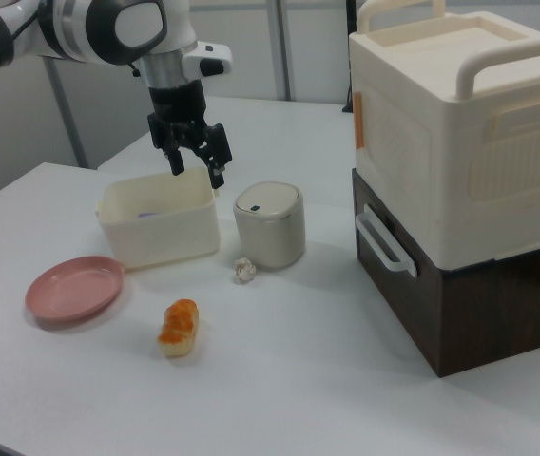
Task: Open the trash can
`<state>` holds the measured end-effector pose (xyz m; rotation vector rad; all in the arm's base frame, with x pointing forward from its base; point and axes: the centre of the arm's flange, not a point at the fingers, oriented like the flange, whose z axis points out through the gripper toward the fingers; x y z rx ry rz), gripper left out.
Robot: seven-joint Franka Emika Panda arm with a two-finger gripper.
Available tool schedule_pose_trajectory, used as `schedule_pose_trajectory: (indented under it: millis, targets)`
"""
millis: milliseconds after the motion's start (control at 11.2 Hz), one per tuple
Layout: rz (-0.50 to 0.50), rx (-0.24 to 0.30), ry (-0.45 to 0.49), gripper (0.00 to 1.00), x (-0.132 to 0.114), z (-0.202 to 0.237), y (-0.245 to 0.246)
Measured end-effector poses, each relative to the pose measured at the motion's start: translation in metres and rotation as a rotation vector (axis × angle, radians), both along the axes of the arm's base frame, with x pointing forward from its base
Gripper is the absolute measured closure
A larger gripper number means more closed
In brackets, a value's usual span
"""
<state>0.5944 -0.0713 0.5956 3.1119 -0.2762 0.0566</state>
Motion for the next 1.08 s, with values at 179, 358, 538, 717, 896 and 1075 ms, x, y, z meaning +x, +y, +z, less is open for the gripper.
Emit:
schedule_pose_trajectory:
  millis: [179, 358, 538, 717, 896, 1075]
  targets:
    - [0.0, 0.0, 0.0, 0.0, 0.0, 0.0, 0.0]
    - [0.0, 0.0, 0.0, 0.0, 0.0, 0.0, 0.0]
    - [0.0, 0.0, 0.0, 0.0, 0.0, 0.0, 0.0]
    - [0.0, 0.0, 0.0, 0.0, 0.0, 0.0, 0.0]
    - [0.003, -0.002, 0.0, 0.07, 0.0, 0.0, -0.0001]
    - [0.04, -0.011, -0.039, 0.39, 0.0068, -0.0016, 0.002]
